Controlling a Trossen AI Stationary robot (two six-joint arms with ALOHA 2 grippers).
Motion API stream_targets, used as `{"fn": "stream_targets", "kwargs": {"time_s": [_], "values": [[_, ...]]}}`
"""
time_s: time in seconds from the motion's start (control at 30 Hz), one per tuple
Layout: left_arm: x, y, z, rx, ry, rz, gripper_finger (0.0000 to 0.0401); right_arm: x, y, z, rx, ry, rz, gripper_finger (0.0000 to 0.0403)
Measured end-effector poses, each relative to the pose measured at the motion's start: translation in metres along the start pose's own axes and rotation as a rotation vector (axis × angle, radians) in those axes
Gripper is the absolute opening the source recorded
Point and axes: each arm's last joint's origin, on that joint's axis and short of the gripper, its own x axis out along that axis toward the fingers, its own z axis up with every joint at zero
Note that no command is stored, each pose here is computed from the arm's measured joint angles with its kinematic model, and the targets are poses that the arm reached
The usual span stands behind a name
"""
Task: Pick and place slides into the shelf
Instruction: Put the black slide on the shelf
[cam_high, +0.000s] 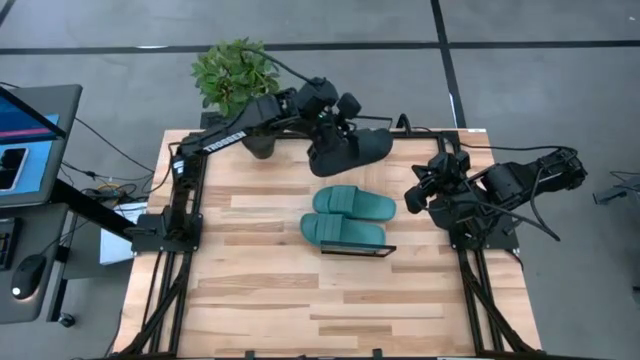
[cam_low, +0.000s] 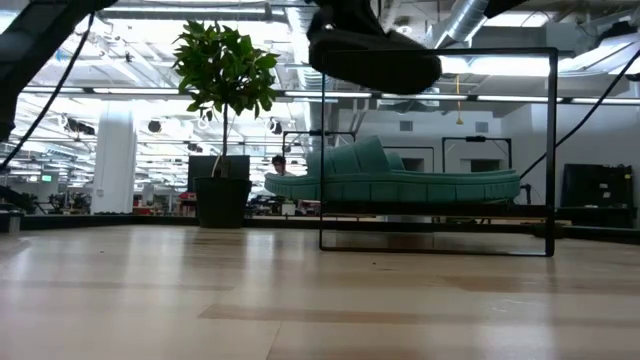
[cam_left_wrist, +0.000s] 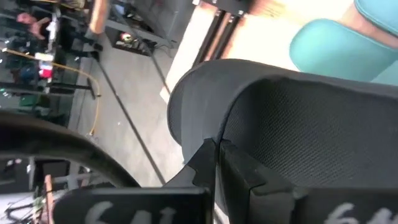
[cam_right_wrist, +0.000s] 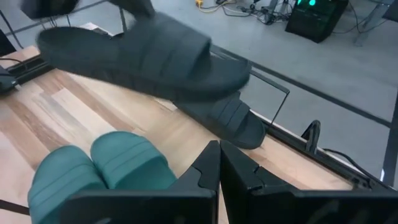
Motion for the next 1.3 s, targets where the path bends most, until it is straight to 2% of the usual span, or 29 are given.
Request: {"fn": "stream_targets", "kwargs": {"time_s": [0.47, 0.93, 1.3], "values": [[0.045, -0.013, -0.016, 0.055, -0.08, -0.088, 0.0, 0.001, 0.001, -0.001, 0.01, 0.05, 0.029, 0.0], [0.077, -0.024, -0.046, 0.123, -0.143, -0.153, 0.0, 0.0, -0.001, -0.003, 0.1, 0.094, 0.023, 0.0], [0.082, -0.024, -0.061, 0.125, -0.211, -0.158, 0.0, 0.0, -0.003, -0.005, 0.172, 0.113, 0.011, 0.0]]}}
